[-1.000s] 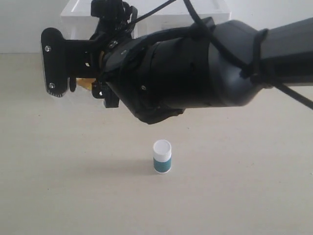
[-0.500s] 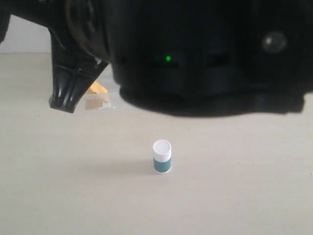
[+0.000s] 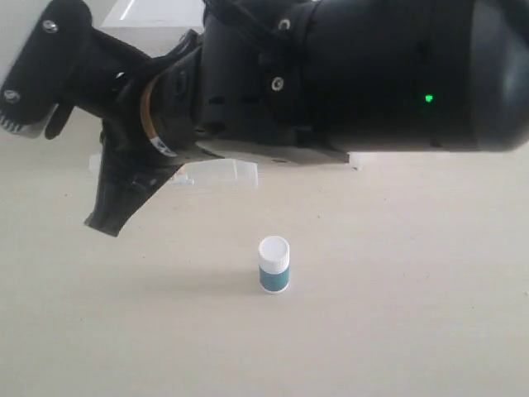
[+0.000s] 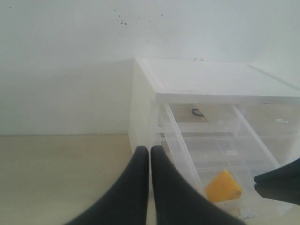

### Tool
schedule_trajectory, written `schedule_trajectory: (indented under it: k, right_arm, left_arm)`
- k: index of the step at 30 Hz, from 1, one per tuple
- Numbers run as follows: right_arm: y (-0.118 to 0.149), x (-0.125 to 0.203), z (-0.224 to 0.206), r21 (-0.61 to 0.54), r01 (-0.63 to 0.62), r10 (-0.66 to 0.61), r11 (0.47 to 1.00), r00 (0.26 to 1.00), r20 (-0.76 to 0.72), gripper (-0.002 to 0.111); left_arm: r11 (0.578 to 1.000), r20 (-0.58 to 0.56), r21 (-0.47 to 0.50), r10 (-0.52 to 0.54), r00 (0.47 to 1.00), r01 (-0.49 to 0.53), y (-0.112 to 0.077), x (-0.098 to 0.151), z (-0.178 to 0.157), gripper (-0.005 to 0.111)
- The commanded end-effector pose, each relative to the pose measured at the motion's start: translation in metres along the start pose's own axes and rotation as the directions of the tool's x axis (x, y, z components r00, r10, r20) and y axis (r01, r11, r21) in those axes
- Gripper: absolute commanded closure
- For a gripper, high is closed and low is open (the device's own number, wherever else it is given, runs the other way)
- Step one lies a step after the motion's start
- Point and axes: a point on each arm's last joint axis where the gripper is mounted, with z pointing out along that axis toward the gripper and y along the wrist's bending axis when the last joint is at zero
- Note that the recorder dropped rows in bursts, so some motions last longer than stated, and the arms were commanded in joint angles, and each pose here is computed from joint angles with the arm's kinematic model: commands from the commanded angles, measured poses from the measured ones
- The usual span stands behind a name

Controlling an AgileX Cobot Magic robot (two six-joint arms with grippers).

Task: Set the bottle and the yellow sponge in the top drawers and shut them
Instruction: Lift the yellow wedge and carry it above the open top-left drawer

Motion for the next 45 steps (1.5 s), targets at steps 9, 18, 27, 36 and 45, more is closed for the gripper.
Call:
schedule_trajectory:
  k: [9,18,27,36,45]
  right_arm:
    - [-0.001,0.018,0.019,-0.025,-0.028,0.026,0.999,0.997,-0.072,0.109]
    - [-0.024,0.038,0.042,-0.001,-0.032,0.032,0.999,0.998,-0.056,0.109]
    - [-0.084,0.041,0.050,0.107,-0.215,0.214,0.971,0.977,0.020,0.109]
    - [-0.053,0.011,-0.002,0.055,-0.110,0.116,0.992,0.984,-0.138,0.109]
    - [-0.015,0.009,0.010,-0.124,-0.003,-0.019,0.992,0.984,-0.176,0.109]
  left_arm:
    - [1.000,0.001,0.006,-0.017,1.000,0.017,0.000,0.001,-0.001,0.103]
    - [1.000,0.001,0.006,-0.021,1.000,0.021,0.000,0.001,-0.001,0.103]
    - [1.000,0.001,0.006,-0.023,1.000,0.023,0.000,0.001,-0.001,0.103]
    - [1.000,0.001,0.006,-0.023,1.000,0.023,0.000,0.001,-0.001,0.103]
    - [1.000,-0.005,0.005,-0.028,1.000,0.028,0.000,0.003,0.000,0.103]
